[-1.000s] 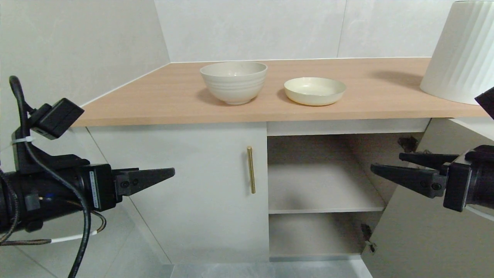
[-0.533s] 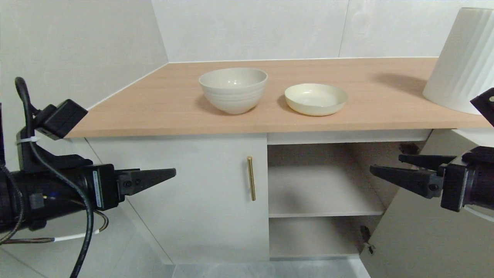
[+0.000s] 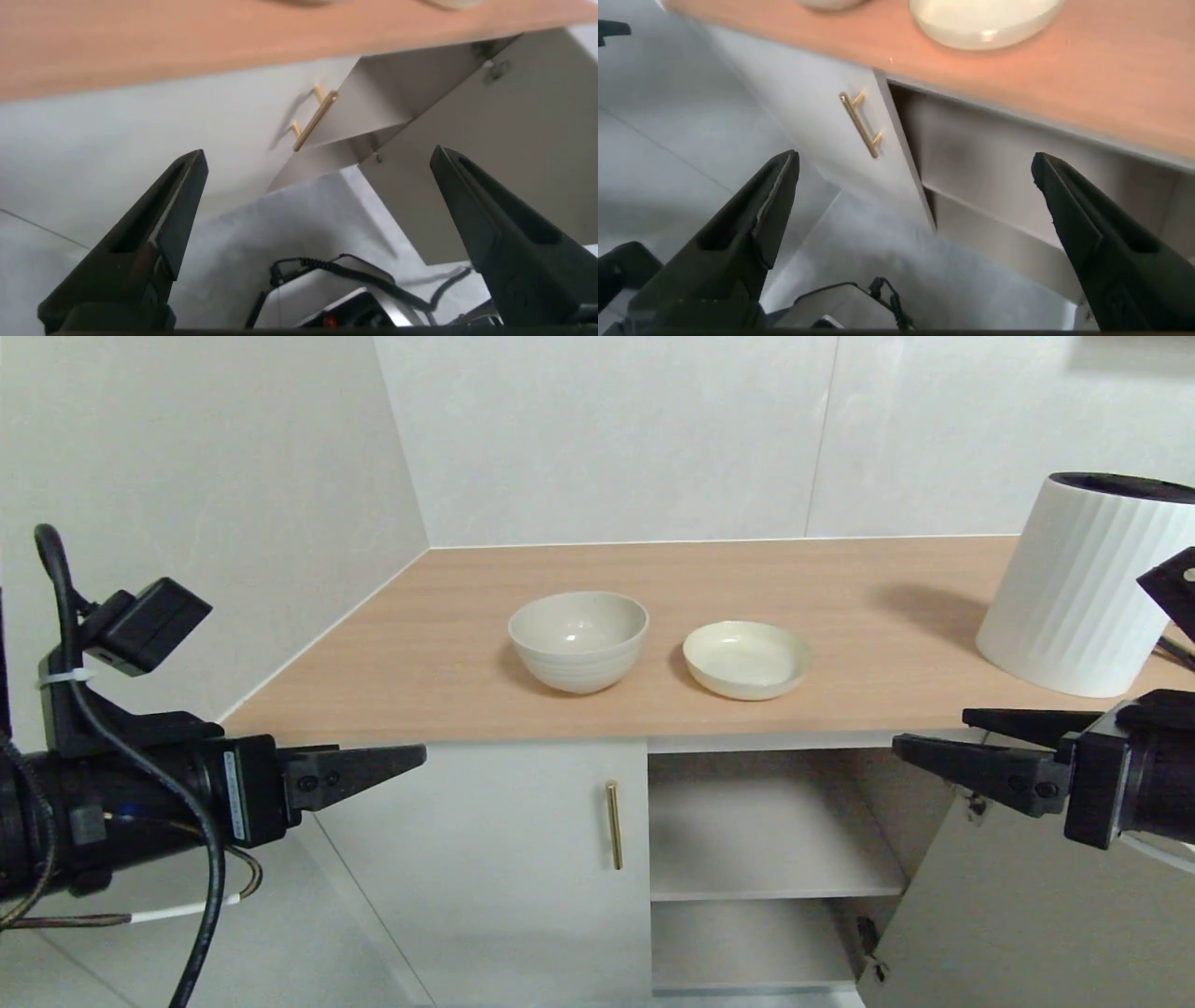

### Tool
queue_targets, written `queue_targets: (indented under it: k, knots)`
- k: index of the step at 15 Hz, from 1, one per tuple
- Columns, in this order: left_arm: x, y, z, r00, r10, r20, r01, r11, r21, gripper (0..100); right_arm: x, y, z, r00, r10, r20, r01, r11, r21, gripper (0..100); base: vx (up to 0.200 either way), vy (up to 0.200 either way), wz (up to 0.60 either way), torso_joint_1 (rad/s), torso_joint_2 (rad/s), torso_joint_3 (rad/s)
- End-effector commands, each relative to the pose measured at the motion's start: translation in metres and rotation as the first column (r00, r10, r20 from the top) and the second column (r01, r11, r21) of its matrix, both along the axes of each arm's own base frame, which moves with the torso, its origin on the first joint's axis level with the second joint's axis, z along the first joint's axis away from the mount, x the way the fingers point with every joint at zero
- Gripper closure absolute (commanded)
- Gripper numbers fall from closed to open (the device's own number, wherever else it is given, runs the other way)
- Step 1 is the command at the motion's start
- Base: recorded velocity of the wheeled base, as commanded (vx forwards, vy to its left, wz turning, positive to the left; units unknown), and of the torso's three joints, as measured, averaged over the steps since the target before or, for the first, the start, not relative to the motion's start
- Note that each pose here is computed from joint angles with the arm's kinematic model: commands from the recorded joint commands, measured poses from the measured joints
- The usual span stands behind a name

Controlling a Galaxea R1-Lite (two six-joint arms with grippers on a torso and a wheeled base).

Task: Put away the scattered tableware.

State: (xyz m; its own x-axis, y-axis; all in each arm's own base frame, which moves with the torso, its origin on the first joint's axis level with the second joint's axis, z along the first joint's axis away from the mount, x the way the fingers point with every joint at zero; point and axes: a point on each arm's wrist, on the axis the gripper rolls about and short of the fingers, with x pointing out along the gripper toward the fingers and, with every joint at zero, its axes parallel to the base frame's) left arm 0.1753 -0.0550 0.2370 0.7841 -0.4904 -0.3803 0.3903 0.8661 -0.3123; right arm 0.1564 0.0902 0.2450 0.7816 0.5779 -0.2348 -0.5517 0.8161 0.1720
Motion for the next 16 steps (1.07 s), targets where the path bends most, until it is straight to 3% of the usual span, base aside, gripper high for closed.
queue_targets:
  k: [1, 7, 9, 12, 13, 15, 16]
  knots:
    - [0.001, 0.0, -0.001, 1.0, 0.0, -0.003, 0.0, 1.0, 0.0, 0, 0.0, 0.0, 0.0, 1.0, 0.001, 0.0, -0.001, 1.0, 0.0, 0, 0.0, 0.0, 0.0, 0.178, -0.48, -0.3]
    - [0.003, -0.001, -0.002, 1.0, 0.0, -0.01, 0.0, 1.0, 0.003, 0, 0.001, 0.0, -0.001, 1.0, 0.001, -0.003, -0.001, 1.0, -0.004, 0, 0.0, 0.0, 0.0, 0.204, -0.49, -0.29]
    - [0.009, -0.003, -0.001, 1.0, 0.0, -0.016, 0.0, 1.0, 0.005, 0, 0.003, 0.002, -0.003, 1.0, 0.009, 0.008, -0.008, 0.999, -0.038, 0, 0.0, 0.0, 0.0, 0.149, -0.34, -0.19]
    - [0.038, -0.01, 0.011, 1.0, 0.01, -0.014, -0.01, 1.0, 0.007, 0, 0.04, 0.012, -0.003, 0.999, -0.034, 0.005, 0.035, 0.997, -0.073, 0, 0.0, 0.0, 0.0, 0.029, -0.07, -0.039]
    - [0.052, -0.013, 0.016, 0.999, 0.019, -0.027, -0.019, 1.0, 0.013, 0, 0.06, 0.012, -0.001, 0.997, -0.071, -0.005, 0.071, 0.995, -0.077, 0, 0.0, 0.0, 0.0, 0.0, 0.0, 0.0]
    - [0.071, -0.017, 0.022, 0.993, 0.086, -0.075, -0.082, 0.995, 0.054, 0, 0.095, 0.02, 0.001, 0.992, -0.123, -0.029, 0.12, 0.988, -0.098, 0, 0.0, 0.0, 0.0, 0.0, 0.0, 0.0]
    - [0.077, -0.02, 0.022, 0.987, 0.114, -0.115, -0.11, 0.993, 0.04, 0, 0.103, 0.023, 0.001, 0.985, -0.163, -0.062, 0.156, 0.982, -0.108, 0, 0.0, 0.0, 0.0, 0.0, 0.0, 0.0]
